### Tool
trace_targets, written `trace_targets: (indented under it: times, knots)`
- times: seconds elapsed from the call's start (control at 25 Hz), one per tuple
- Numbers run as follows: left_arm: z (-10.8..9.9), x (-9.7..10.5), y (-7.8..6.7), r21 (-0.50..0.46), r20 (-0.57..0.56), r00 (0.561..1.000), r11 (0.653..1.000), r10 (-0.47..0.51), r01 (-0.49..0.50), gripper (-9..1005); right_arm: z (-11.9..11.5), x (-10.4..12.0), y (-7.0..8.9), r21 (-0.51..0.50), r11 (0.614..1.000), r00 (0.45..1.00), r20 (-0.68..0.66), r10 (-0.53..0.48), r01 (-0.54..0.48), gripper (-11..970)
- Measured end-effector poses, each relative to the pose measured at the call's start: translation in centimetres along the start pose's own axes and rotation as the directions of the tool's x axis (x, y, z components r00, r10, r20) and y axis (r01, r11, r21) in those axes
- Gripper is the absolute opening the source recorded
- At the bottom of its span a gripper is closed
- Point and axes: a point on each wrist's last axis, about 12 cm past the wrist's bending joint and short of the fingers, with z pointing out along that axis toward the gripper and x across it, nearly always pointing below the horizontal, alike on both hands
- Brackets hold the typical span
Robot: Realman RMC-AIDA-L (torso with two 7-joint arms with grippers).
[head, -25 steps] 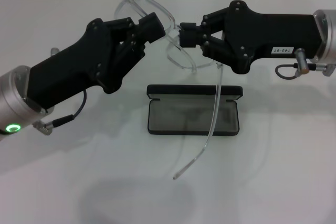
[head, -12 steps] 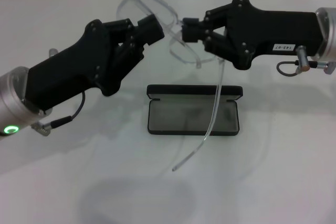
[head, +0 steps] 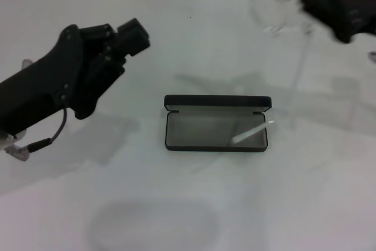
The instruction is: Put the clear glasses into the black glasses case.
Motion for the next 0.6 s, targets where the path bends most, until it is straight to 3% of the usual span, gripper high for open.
trace_targets:
  times: [0.28, 0.6]
  knots:
    - [0.5, 0.1, 0.2, 0.021, -0.019, 1.0, 1.0, -0.008, 0.009, 59, -2.7, -1.6, 1.8, -0.001, 0.997, 0.958, 0.277, -0.07, 0.073, 40]
    - [3.2, 1.2, 0.5, 0.153, -0.139, 0.987, 0.983, -0.076, 0.097, 59, -1.9, -2.7, 2.2, 0.004, 0.978, 0.862, 0.471, -0.185, 0.208, 40]
